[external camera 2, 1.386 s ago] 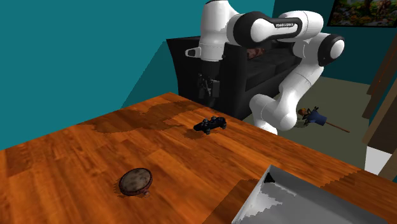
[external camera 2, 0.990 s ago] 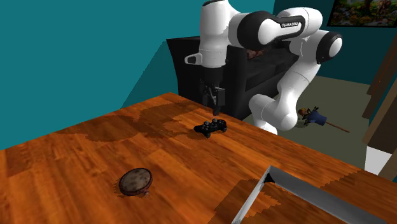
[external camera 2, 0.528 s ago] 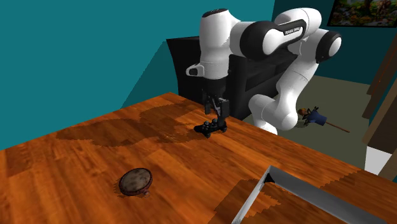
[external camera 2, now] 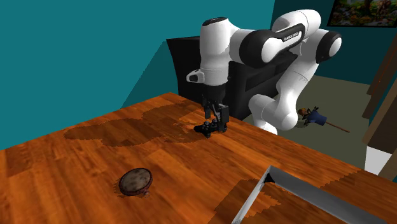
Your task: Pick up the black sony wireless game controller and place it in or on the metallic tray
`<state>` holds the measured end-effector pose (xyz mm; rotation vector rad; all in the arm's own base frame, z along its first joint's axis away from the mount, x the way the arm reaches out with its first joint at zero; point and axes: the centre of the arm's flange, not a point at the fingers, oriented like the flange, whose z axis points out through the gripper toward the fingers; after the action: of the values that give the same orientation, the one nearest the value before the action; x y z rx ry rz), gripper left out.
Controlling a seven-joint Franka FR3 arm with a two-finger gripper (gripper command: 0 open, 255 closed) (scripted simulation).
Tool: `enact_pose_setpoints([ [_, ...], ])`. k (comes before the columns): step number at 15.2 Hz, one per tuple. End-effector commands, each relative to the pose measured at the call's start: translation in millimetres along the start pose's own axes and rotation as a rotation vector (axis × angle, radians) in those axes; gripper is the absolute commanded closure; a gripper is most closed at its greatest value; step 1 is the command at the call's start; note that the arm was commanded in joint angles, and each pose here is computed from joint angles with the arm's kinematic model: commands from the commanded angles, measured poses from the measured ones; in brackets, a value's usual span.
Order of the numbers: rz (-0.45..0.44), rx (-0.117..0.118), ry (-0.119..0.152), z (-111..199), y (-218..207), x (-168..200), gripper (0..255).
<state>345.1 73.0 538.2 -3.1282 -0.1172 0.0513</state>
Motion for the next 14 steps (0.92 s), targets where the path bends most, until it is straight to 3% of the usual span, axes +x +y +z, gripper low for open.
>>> enact_pose_setpoints([
  [1, 0.000, 0.000, 0.000, 0.1, 0.1, 0.0, 0],
  [2, 0.000, 0.000, 0.000, 0.1, 0.0, 0.0, 0],
  [3, 0.000, 0.000, 0.000, 0.1, 0.0, 0.0, 255],
  [14, 0.000, 0.000, 0.000, -10.4, -0.1, -0.4, 255],
])
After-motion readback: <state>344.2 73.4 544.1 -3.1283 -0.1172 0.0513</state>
